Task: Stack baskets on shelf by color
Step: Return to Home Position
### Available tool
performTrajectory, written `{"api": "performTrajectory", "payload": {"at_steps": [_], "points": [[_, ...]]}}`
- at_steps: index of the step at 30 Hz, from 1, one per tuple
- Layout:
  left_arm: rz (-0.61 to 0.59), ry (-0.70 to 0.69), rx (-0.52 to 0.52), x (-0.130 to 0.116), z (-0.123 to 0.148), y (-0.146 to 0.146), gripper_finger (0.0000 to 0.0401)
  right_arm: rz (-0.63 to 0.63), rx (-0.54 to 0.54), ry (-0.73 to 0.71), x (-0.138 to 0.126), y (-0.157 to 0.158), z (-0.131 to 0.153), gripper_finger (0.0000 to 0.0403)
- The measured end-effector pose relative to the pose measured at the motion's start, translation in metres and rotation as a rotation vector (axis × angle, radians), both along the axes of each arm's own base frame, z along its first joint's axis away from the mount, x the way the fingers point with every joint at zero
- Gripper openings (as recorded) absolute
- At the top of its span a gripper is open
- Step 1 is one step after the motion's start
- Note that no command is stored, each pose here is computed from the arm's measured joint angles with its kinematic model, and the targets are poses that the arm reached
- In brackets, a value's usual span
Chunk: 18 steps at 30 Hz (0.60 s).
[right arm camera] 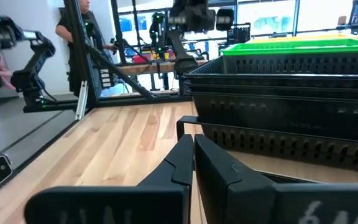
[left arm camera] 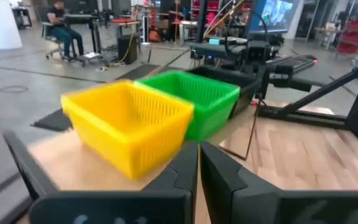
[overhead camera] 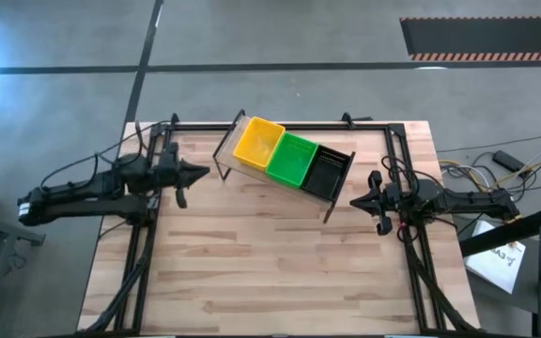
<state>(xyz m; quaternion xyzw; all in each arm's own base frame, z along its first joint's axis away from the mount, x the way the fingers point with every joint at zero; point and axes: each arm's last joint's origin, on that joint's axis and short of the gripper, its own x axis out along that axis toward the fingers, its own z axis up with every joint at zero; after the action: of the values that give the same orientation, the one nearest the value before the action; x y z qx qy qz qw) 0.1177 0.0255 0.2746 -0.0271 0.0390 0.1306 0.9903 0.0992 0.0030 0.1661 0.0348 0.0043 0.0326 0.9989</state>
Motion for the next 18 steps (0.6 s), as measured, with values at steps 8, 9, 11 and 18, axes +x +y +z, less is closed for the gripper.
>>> {"api": "performTrajectory", "payload": {"at_steps": [8,9,11,18], "points": [[-0.068,-0.216,-0.006,-0.016,-0.061,-0.005,0.0001,0.0,-0.002,0.0,0.0,0.0,0.0,0.0008],[-0.083,-0.235,-0.001,-0.017,-0.067,-0.006,0.0,0.0,-0.001,0.0,0.0,0.0,0.0,0.0008],[-0.093,-0.259,0.004,-0.019,-0.074,-0.007,0.0,0.0,0.0,0.0,0.0,0.0,0.0,0.0008],[-0.129,-0.285,0.014,-0.023,-0.089,-0.008,0.0,0.0,-0.001,0.0,0.0,0.0,0.0,0.0008]]}}
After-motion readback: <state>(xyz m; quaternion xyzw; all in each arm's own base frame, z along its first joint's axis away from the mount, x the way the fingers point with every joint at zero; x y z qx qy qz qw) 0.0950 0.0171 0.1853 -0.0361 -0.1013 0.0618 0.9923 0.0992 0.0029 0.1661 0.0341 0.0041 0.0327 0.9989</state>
